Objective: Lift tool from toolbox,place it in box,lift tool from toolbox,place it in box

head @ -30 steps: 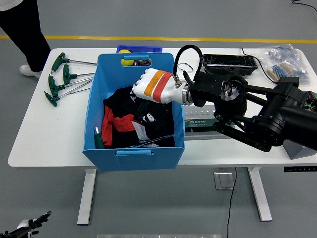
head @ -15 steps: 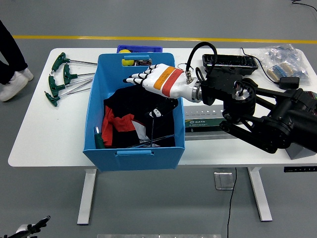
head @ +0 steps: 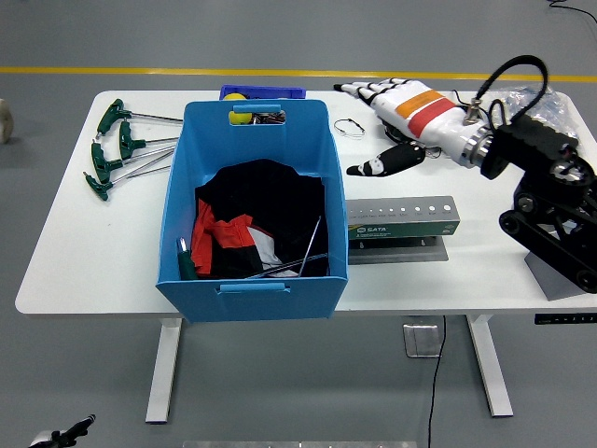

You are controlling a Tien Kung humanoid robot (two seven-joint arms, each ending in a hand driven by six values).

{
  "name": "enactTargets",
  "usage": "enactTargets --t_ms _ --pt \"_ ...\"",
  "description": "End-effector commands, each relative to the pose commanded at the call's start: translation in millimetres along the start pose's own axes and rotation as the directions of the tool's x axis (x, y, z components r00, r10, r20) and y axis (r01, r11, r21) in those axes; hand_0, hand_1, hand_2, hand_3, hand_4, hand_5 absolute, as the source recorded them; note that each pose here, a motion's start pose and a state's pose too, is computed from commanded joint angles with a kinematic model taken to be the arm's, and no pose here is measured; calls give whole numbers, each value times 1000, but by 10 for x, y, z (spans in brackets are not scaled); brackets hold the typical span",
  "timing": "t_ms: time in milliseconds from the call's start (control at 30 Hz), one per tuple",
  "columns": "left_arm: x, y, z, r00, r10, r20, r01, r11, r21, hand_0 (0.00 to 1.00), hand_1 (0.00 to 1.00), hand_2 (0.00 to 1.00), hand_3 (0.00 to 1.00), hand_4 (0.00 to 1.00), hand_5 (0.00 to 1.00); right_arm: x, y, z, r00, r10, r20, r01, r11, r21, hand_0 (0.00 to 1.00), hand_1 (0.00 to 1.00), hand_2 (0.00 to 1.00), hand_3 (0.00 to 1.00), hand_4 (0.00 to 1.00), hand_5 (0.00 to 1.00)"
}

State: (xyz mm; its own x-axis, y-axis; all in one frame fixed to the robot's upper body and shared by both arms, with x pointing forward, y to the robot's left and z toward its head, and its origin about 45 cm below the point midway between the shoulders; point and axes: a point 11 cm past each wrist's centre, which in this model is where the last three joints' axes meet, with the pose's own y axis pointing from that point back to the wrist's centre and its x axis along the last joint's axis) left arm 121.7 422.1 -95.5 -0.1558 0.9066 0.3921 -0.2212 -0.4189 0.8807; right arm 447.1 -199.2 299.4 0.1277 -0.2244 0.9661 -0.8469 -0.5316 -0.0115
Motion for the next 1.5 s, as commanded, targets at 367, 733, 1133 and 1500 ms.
enactTargets --t_ms 367,733,1133,1500 --pt "-76 9 -37 1000 -12 -16 12 1000 8 881 867 841 613 730 548 -317 497 571 829 257 497 -160 960 -229 847 829 886 932 998 689" --pt "-131 15 -48 1000 -26 -12 26 1000 7 873 864 838 613 728 550 -621 756 746 392 479 785 -192 878 -439 797 792 853 897 998 699" --pt "-152 18 -11 999 -33 -17 33 999 -4 868 860 837 611 725 548 -932 975 645 455 493 742 -143 862 -486 837 806 856 899 998 694" --pt "-153 18 4 999 -34 -20 34 999 -5 866 859 835 612 724 547 -918 697 112 808 232 542 -150 970 -191 856 826 865 900 998 693"
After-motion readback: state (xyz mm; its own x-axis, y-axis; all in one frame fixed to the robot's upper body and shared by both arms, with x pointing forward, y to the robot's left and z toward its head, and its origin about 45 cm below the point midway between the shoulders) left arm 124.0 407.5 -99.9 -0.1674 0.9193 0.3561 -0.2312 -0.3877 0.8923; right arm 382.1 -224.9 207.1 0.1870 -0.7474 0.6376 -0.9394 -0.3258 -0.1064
